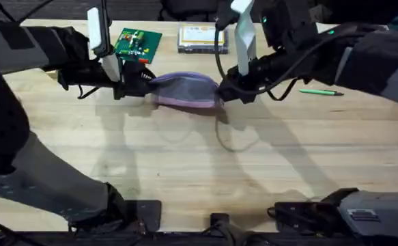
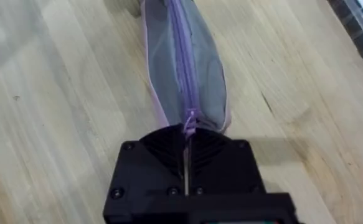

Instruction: Unzip the bag, pick up the pens from the table one at a time and place them inside, then zip the bag closed.

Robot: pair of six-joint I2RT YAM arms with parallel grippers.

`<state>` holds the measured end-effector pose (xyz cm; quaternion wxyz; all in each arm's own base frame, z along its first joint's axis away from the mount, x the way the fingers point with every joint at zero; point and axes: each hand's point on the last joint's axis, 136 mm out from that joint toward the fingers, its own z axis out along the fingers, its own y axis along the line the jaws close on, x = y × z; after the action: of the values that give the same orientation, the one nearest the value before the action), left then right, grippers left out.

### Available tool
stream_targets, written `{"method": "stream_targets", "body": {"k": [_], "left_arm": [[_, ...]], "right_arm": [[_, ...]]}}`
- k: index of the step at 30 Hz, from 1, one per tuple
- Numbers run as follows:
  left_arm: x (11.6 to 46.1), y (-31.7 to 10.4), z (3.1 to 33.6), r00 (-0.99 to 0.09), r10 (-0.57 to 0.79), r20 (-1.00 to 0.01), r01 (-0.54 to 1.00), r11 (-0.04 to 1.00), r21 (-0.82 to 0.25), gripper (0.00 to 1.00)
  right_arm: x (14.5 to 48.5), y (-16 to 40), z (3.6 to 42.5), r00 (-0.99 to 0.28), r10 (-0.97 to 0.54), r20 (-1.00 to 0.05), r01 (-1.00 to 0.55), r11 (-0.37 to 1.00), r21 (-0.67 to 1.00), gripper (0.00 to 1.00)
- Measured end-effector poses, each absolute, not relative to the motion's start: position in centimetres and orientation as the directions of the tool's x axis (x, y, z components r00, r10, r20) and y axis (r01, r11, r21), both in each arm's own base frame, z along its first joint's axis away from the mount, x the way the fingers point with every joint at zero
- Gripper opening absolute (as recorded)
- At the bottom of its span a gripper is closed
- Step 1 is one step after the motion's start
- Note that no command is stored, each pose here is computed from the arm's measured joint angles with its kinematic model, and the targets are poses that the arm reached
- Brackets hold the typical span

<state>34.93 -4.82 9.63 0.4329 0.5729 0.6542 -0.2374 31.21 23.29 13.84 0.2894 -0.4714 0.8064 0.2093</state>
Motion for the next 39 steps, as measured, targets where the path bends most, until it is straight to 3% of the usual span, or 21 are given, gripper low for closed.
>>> {"method": "stream_targets", "body": {"k": [6, 33, 39], "left_arm": [[34.9, -4.8, 9.6, 0.032, 0.546, -0.837, 0.955, 0.231, 0.186, 0.042], [35.2, -4.1, 9.5, 0.028, 0.556, -0.831, 0.950, 0.245, 0.196, 0.042], [35.2, -4.0, 9.5, 0.027, 0.558, -0.829, 0.949, 0.245, 0.196, 0.042]], "right_arm": [[30.7, 22.9, 14.9, -0.411, -0.660, -0.628, -0.878, 0.472, 0.079, 0.030], [32.0, 27.4, 18.3, -0.226, -0.642, -0.733, -0.915, 0.399, -0.067, 0.030], [32.1, 28.7, 16.9, -0.215, -0.652, -0.727, -0.925, 0.374, -0.062, 0.030]]}}
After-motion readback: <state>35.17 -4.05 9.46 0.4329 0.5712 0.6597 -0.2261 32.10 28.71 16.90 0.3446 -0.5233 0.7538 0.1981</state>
